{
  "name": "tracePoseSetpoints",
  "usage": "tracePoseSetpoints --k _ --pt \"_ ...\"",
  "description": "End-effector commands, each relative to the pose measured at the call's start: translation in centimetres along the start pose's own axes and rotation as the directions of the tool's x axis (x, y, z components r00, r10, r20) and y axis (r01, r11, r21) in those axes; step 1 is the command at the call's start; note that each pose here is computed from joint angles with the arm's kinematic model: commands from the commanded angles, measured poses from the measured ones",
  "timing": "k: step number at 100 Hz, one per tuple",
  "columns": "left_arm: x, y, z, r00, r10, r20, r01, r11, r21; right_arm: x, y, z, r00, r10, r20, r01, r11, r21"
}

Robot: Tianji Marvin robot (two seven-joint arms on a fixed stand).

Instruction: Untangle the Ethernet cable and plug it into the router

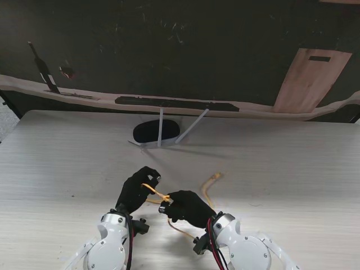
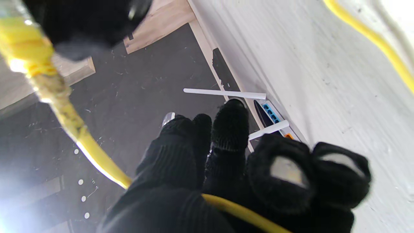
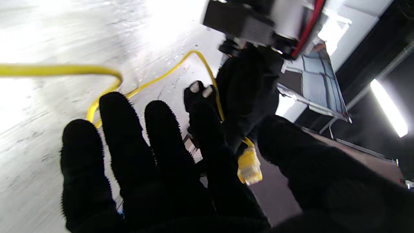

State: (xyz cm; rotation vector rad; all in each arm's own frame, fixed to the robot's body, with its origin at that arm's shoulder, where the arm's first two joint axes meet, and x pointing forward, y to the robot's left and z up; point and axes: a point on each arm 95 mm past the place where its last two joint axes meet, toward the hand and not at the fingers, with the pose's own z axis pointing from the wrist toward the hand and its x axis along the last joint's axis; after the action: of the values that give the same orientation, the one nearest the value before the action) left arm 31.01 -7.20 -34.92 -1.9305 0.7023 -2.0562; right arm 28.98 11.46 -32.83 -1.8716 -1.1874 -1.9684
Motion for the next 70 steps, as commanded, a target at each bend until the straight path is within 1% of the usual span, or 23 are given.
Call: tracePoseSetpoints --k 1,19,26,38,49,70 --pt "0.1 0.6 -0.2 1.000 0.013 0.004 -0.013 0.999 -0.036 0.4 -0.4 0.3 0.999 0.037 -0.008 -0.037 0.999 -0.015" --pt "-0.2 0.9 -0.3 0.998 0.061 0.010 -0.061 0.996 -0.061 0.5 -0.2 0.5 0.995 0.096 0.000 -0.096 0.994 -0.051" --pt "-0.3 1.0 -0.3 0.997 0.075 0.011 -0.074 0.995 -0.074 0.5 0.0 0.6 0.996 0.093 0.002 -0.092 0.993 -0.077" --pt "-0.3 1.2 -0.3 0.993 0.122 0.004 -0.121 0.988 -0.094 0.6 0.3 0.9 0.997 0.083 0.006 -0.081 0.991 -0.108" --pt "-0.3 1.3 -0.4 0.991 0.133 0.002 -0.133 0.986 -0.100 0.7 0.5 0.9 0.997 0.072 0.017 -0.070 0.993 -0.097" --pt "-0.4 1.3 -0.4 0.990 0.142 -0.003 -0.142 0.985 -0.099 0.6 0.6 0.9 0.998 0.019 0.058 -0.017 1.000 -0.026"
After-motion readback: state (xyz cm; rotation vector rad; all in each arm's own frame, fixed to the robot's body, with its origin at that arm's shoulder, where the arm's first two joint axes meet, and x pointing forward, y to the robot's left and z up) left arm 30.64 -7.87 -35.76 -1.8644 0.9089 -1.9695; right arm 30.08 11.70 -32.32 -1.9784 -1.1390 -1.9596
